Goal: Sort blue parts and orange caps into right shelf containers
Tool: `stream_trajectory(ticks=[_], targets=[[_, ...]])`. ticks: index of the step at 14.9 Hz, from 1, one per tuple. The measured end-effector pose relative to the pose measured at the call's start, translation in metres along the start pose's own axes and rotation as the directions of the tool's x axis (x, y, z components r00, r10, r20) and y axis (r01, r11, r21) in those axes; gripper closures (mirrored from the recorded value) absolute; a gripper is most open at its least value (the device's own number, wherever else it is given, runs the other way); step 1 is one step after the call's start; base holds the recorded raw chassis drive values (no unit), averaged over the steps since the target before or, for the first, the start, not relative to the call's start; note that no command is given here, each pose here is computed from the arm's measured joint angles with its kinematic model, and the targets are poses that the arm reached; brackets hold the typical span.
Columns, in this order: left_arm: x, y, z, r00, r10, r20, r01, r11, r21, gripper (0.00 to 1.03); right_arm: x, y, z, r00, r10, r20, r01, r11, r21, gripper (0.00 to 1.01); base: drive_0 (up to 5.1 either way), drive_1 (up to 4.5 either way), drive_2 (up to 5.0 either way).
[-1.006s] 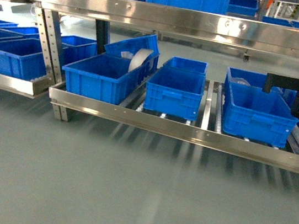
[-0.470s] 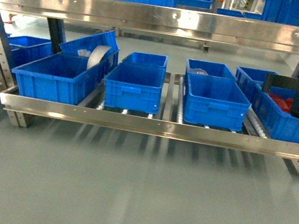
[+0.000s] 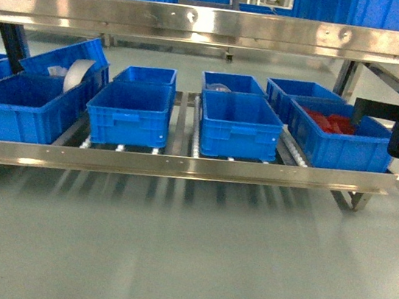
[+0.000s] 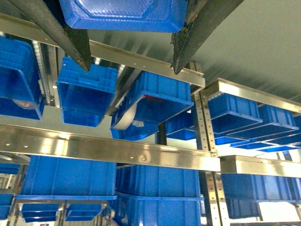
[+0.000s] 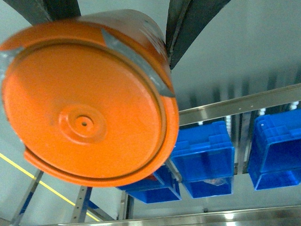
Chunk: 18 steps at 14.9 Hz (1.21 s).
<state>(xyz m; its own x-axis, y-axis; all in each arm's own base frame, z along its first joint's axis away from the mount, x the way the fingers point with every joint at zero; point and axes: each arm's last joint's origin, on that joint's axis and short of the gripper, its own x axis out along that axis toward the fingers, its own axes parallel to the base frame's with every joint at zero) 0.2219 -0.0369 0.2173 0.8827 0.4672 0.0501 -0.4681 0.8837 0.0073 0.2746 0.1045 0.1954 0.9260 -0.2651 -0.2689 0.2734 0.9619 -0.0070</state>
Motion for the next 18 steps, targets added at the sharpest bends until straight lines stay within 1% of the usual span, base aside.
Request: stream_trajectory(ticks=[6, 8, 11, 18], targets=[[-0.0002, -0.0002, 0.0000, 1.000, -0.002, 0.000, 0.002, 1.0000, 0.000, 0.62, -0.0001, 0.0000, 0.0001, 1.000, 0.000, 0.001, 0.000, 1.0000, 0.000, 0.60, -1.3, -1.34, -1.3], [-0.0005, -0.0009, 0.0001, 1.000, -0.008, 0.001, 0.008, 1.0000, -0.001, 0.62, 0.0004, -0.0008, 0.0002, 1.000, -0.008, 0.001, 0.008, 1.0000, 0.000, 0.60, 0.0, 0.00, 0.0], [0.0000, -0.0001, -0.0001, 1.000, 0.000, -0.001, 0.000, 1.0000, 0.000, 0.62, -0.0001, 0.0000, 0.0001, 1.000, -0.002, 0.001, 0.002, 1.0000, 0.000, 0.60, 0.0, 0.00, 0.0], [-0.0001, -0.0002, 0.0000, 1.000, -0.002, 0.000, 0.002, 1.0000, 0.000, 0.62, -0.0001, 0.0000, 0.0001, 1.000, -0.002, 0.001, 0.002, 1.0000, 0.000, 0.60, 0.0, 0.00, 0.0]])
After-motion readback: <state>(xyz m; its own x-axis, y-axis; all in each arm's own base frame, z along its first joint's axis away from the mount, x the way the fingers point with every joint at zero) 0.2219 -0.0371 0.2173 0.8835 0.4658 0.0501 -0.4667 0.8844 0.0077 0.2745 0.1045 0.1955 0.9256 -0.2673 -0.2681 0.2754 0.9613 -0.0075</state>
